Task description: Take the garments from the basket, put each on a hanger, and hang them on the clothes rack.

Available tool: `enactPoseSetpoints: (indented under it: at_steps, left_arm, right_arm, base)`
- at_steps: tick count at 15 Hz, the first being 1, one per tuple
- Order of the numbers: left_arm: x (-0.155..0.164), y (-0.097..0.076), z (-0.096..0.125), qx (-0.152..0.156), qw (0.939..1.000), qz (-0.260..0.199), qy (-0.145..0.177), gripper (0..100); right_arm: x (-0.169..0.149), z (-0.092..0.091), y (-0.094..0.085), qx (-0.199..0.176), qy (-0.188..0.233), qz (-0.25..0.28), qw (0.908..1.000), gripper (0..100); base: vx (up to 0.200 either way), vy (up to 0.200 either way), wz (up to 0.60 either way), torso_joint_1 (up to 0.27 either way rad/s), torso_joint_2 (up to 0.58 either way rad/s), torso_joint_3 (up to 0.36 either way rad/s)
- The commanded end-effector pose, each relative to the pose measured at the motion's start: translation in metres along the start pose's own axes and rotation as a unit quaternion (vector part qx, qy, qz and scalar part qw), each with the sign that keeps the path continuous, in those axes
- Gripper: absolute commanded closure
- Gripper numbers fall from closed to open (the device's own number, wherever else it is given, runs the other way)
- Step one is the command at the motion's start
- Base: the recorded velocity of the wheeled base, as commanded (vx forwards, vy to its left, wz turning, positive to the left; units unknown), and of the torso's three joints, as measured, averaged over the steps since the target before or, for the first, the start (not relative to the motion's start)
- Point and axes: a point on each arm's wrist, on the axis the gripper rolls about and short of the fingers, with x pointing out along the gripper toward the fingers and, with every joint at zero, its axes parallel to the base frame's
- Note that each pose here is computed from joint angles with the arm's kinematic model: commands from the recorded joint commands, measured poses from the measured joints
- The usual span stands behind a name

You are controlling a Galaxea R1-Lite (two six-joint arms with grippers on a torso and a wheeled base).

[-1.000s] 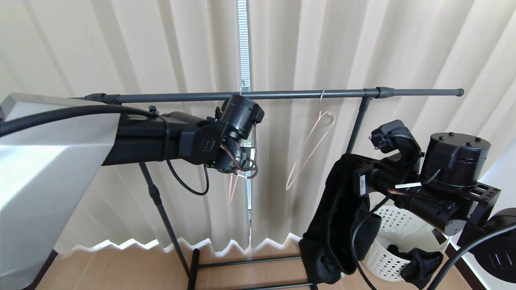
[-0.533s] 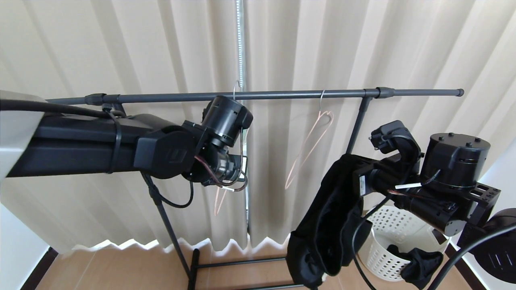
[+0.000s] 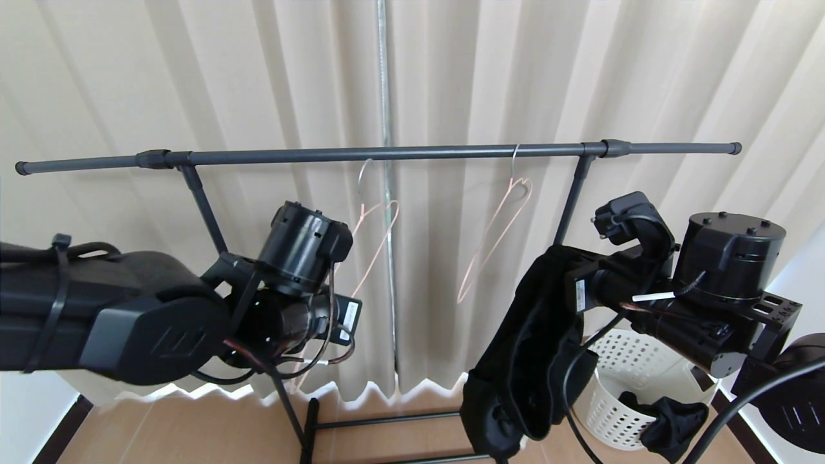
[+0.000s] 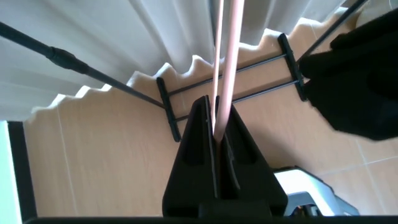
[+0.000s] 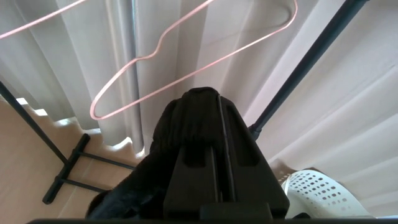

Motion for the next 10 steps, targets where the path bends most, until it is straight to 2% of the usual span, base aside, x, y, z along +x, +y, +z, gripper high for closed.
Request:
enactPoseSetpoints:
  at_steps: [1, 4, 6, 7, 10]
  left_arm:
    - [-0.019, 0.012, -0.024, 0.022, 0.9995, -0.012, -0.017, 100]
    - [-0.032, 0.020, -0.050, 0.051, 0.9950, -0.072, -0.045, 100]
    - [-0.035, 0.026, -0.064, 0.070, 0.9920, -0.088, -0.058, 100]
    - [-0.035, 0.026, -0.065, 0.071, 0.9917, -0.090, -0.059, 100]
    - [-0.032, 0.033, -0.075, 0.061, 0.9850, -0.129, -0.096, 100]
  right_arm:
    - [0.000, 0.000, 0.000, 0.000, 0.000, 0.000, 1.0000, 100]
    - [-0.003, 0.002, -0.001, 0.001, -0.003, -0.002, 1.0000, 100]
    - [-0.006, 0.005, -0.002, 0.001, -0.008, -0.007, 0.9999, 100]
    - [-0.007, 0.005, -0.002, 0.001, -0.009, -0.007, 0.9999, 100]
    - [-0.006, 0.004, -0.002, 0.001, -0.005, -0.007, 1.0000, 100]
  base:
    - [0.000, 0.000, 0.00, 0.000, 0.00, 0.000]
    - [0.000, 0.000, 0.00, 0.000, 0.00, 0.000]
    - [0.000, 0.000, 0.00, 0.000, 0.00, 0.000]
    - [0.000, 0.000, 0.00, 0.000, 0.00, 0.000]
    - [0.000, 0.000, 0.00, 0.000, 0.00, 0.000]
